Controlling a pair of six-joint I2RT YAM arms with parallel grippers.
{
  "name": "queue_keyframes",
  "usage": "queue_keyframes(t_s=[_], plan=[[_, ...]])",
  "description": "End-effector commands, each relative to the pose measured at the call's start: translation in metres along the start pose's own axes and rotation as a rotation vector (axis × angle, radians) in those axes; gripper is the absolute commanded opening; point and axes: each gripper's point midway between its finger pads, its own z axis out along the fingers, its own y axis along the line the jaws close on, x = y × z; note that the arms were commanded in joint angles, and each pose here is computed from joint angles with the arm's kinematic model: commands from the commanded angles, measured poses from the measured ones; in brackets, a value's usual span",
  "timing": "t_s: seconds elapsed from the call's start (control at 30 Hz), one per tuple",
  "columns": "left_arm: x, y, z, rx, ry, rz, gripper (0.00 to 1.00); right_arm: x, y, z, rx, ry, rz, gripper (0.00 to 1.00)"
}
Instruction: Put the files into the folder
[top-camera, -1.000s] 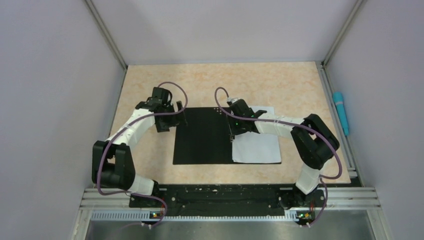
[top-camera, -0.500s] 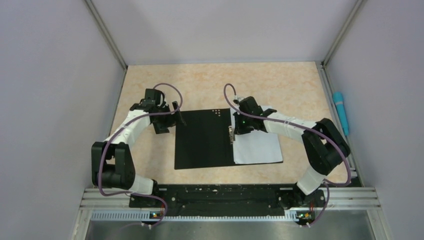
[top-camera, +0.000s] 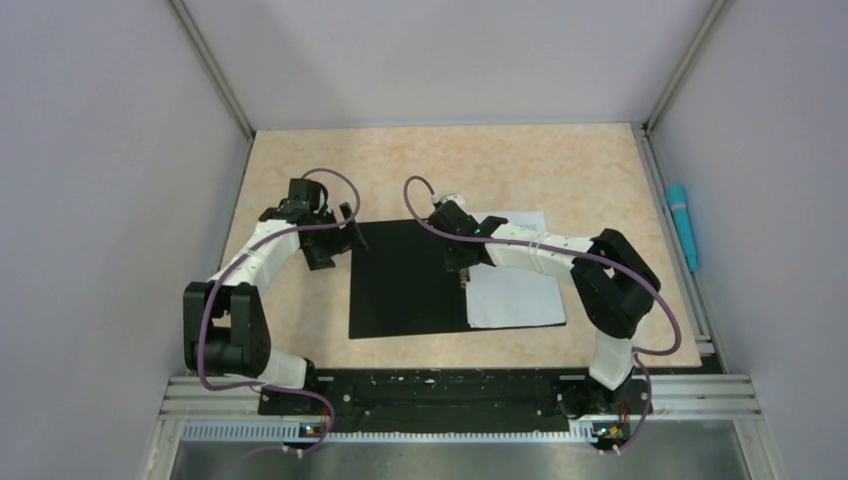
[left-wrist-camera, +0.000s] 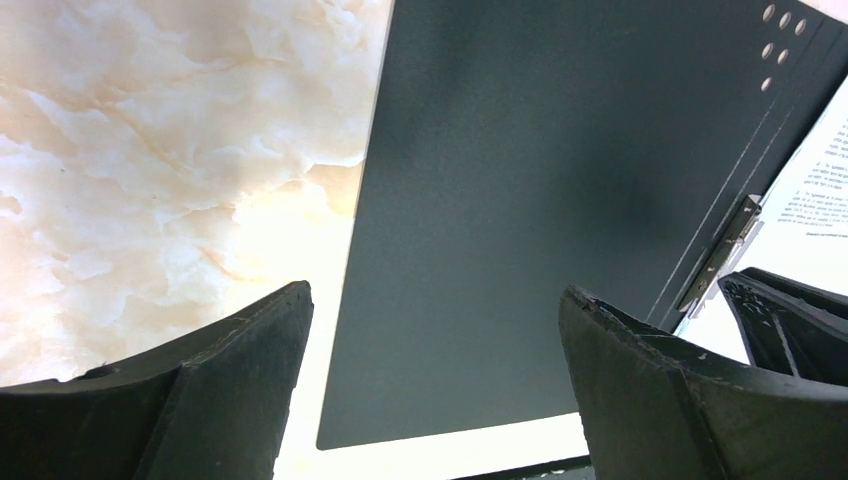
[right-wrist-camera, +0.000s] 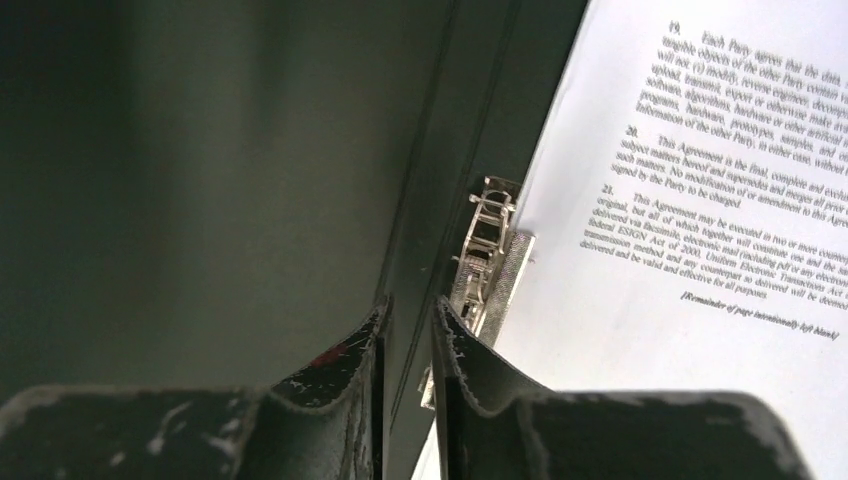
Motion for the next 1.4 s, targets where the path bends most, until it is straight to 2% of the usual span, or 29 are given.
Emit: queue_keyframes(t_s=[0.0, 0.07, 0.2, 0.4, 0.63, 0.87, 1.13, 1.37], plan=[[-0.012, -0.003, -0.011, 0.013, -0.064, -0.007, 0.98, -0.001, -0.006, 0.002, 0.115, -0.004, -0.006, 0.23], [-0.013, -0.003, -0.012, 0.013, -0.067, -0.004, 0.98, 0.001, -0.008, 0.001, 0.147, -0.007, -0.017, 0.3], [-0.011, 0.0, -0.013, 0.012, -0.066, -0.001, 0.98, 0.005, -0.009, 0.004, 0.154, -0.001, -0.004, 0.31], [-0.009, 0.003, -0.011, 0.01, -0.06, -0.005, 0.98, 0.014, -0.007, 0.016, 0.154, 0.025, -0.005, 0.24], [-0.006, 0.005, -0.008, 0.01, -0.051, -0.011, 0.98, 0.02, -0.009, 0.028, 0.176, 0.045, -0.016, 0.22], [0.001, 0.01, 0.0, 0.006, -0.043, -0.016, 0.98, 0.03, -0.018, 0.037, 0.22, 0.069, -0.062, 0.0], [0.003, 0.008, 0.001, 0.026, -0.048, -0.022, 0.97, -0.003, -0.006, 0.012, 0.155, -0.004, -0.053, 0.0], [0.008, -0.006, 0.004, 0.123, -0.018, -0.01, 0.98, -0.026, -0.006, -0.009, 0.079, -0.039, -0.022, 0.0]])
